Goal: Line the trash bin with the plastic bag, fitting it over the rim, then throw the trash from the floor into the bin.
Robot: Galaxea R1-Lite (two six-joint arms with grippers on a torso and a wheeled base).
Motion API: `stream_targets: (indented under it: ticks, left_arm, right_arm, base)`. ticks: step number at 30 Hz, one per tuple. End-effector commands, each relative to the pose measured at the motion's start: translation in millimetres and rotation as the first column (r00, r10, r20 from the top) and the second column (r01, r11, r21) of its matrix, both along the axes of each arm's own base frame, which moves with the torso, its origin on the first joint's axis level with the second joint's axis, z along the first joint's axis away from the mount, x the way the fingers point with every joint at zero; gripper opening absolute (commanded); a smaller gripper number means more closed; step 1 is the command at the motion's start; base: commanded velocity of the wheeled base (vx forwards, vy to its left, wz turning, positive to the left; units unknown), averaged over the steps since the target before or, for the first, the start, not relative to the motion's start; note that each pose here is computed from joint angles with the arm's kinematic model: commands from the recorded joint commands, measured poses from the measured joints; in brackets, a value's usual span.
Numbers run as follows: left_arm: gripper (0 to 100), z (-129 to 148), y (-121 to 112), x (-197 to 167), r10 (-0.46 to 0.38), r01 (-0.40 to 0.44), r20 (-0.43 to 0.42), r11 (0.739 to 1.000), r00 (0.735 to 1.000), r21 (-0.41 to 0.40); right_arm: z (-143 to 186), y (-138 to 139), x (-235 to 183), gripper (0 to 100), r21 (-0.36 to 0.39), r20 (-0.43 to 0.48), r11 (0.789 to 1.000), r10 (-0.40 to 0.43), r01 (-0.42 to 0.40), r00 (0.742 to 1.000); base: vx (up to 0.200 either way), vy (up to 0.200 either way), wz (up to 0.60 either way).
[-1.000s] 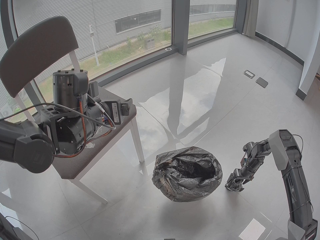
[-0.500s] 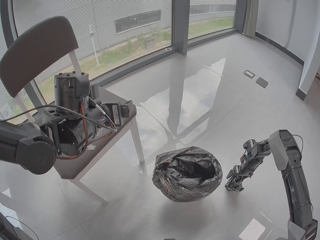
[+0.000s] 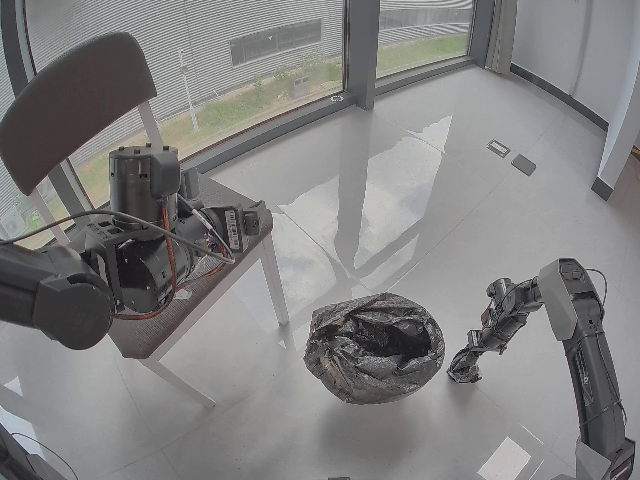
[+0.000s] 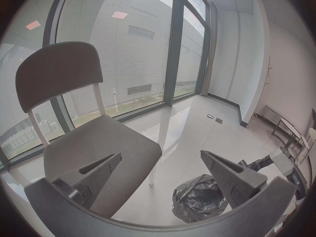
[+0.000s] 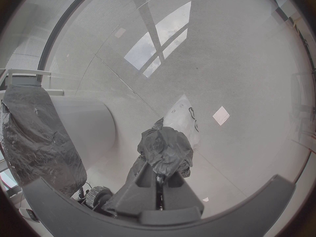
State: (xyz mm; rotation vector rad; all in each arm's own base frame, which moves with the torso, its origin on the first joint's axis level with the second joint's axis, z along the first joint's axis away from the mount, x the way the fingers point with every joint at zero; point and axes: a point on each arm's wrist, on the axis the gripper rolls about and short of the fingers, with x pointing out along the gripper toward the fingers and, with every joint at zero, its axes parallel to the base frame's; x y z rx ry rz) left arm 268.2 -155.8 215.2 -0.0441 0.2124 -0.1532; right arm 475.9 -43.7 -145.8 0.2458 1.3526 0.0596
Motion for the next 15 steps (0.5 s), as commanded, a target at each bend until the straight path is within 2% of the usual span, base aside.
stream_targets:
  ticks: [1, 2, 3, 5, 6, 7, 9, 11, 13, 15]
  left_arm:
    - [100, -1, 0, 0, 0.002, -0.002, -0.002, 1.0, 1.0, 0.001]
    - [100, -1, 0, 0, 0.002, -0.002, -0.002, 1.0, 1.0, 0.001]
    - [100, -1, 1, 0, 0.007, -0.007, -0.002, 1.0, 1.0, 0.001]
    - [100, -1, 3, 1, 0.01, -0.01, -0.002, 1.0, 1.0, 0.001]
    - [100, 0, 3, 0, 0.009, -0.009, 0.001, 1.0, 1.0, 0.001]
    - [100, 1, 3, 0, 0.011, -0.011, 0.002, 1.0, 1.0, -0.001]
    - [100, 2, 4, -1, 0.01, -0.01, 0.004, 1.0, 1.0, -0.003]
    - [100, 2, 4, -1, 0.011, -0.011, 0.006, 1.0, 1.0, -0.003]
    - [100, 3, 5, 0, 0.016, -0.016, 0.009, 1.0, 1.0, -0.004]
    - [100, 3, 5, 0, 0.016, -0.016, 0.009, 1.0, 1.0, -0.004]
  right_arm:
    - [59, -1, 16, 0, 0.006, 0.142, 1.0, -0.004, 0.003, 0.99]
    - [67, -2, 18, 0, 0.008, 0.165, 1.0, -0.004, 0.003, 0.986]
    - [112, -12, 29, 0, 0.044, 0.325, 0.999, -0.008, -0.006, 0.946]
    - [126, -22, 25, 0, 0.102, 0.398, 0.994, -0.012, -0.032, 0.917]
    - [132, -31, 21, 0, 0.141, 0.45, 0.988, -0.015, -0.054, 0.893]
    - [134, -32, 20, 0, 0.147, 0.46, 0.987, -0.015, -0.059, 0.888]
    - [154, -39, 14, 0, 0.151, 0.542, 0.986, -0.025, -0.068, 0.84]
    - [177, -35, 10, 0, 0.162, 0.581, 0.984, -0.037, -0.07, 0.813]
    - [212, -20, -4, 0, 0.211, 0.628, 0.968, -0.03, -0.133, 0.778]
    - [230, -9, -14, 0, 0.228, 0.659, 0.955, -0.007, -0.191, 0.752]
  base:
    - [0.0, 0.0, 0.0]
    - [0.0, 0.0, 0.0]
    - [0.0, 0.0, 0.0]
    - [0.0, 0.0, 0.0]
    - [0.0, 0.0, 0.0]
    - [0.0, 0.0, 0.0]
    - [0.0, 0.0, 0.0]
    - [0.0, 0.0, 0.0]
    - [0.0, 0.0, 0.0]
    - [0.0, 0.0, 0.0]
